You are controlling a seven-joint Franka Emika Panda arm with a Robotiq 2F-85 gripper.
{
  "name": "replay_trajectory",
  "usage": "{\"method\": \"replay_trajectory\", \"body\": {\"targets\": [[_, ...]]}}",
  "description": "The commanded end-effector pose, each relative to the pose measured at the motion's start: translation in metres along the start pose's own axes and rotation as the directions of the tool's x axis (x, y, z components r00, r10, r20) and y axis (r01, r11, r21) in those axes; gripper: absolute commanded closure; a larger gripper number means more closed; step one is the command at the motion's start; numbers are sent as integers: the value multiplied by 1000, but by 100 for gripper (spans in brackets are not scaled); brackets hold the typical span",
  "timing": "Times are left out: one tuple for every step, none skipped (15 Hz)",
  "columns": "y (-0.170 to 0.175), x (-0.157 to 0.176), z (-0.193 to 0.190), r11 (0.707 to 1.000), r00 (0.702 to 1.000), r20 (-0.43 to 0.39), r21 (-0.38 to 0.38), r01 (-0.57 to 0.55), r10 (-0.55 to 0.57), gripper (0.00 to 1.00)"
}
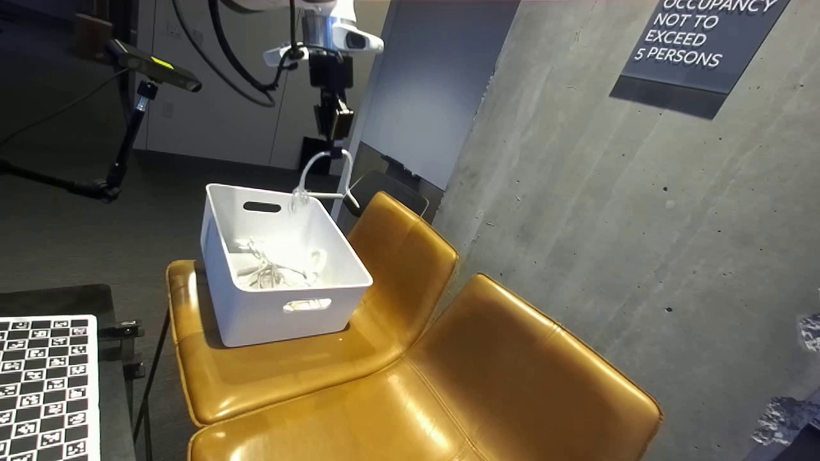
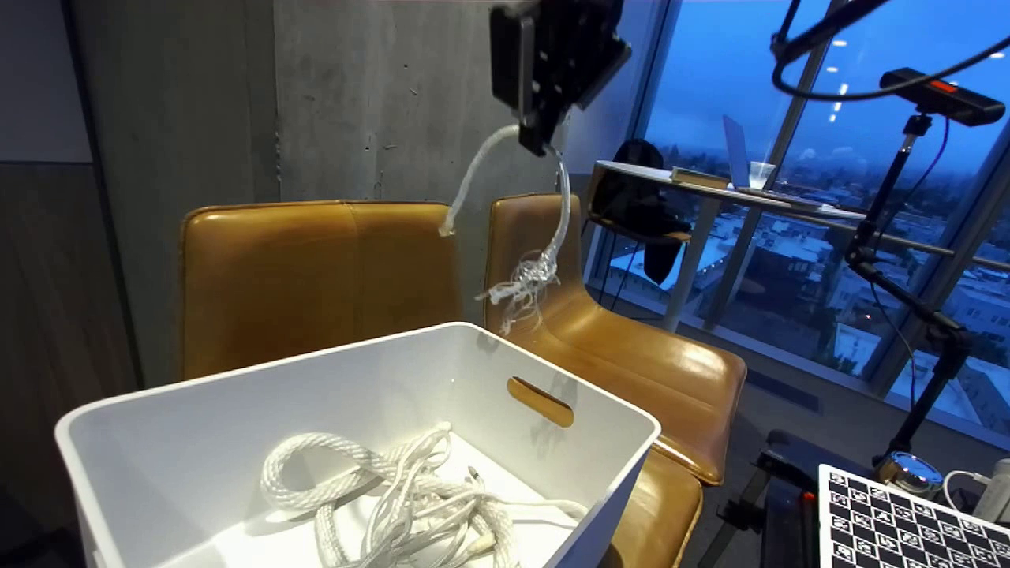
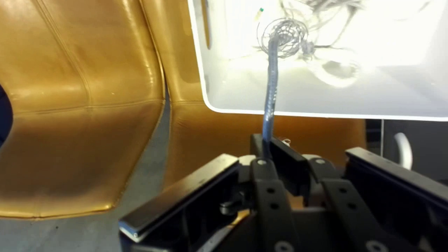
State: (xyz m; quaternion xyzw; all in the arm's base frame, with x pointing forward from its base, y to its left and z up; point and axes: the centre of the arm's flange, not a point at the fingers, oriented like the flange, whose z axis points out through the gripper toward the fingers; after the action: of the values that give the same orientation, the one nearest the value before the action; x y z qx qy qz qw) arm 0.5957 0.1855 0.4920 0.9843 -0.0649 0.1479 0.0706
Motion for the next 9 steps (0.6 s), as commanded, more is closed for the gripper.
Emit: {"method": "replay_trajectory", "body": {"targets": [[-30,22,-16,998,999,-33,63,-15,17,98],[-30,24,-11,997,999,-36,78,-21,24,98],[-29,25,-5,996,999,-36,89,-26,30,98],[-28,25,2,995,999,-28,95,-31,33,98],[-28,24,10,994,999,-18,101,-38,40,98],[-29,22,17,993,999,-7,106,-46,47,98],[-31,18,23,993,999,6,110,-50,50,75],[-36,12,28,993,998,21,104,-53,51,66],[-40,8,34,994,998,33,95,-51,48,60]]}}
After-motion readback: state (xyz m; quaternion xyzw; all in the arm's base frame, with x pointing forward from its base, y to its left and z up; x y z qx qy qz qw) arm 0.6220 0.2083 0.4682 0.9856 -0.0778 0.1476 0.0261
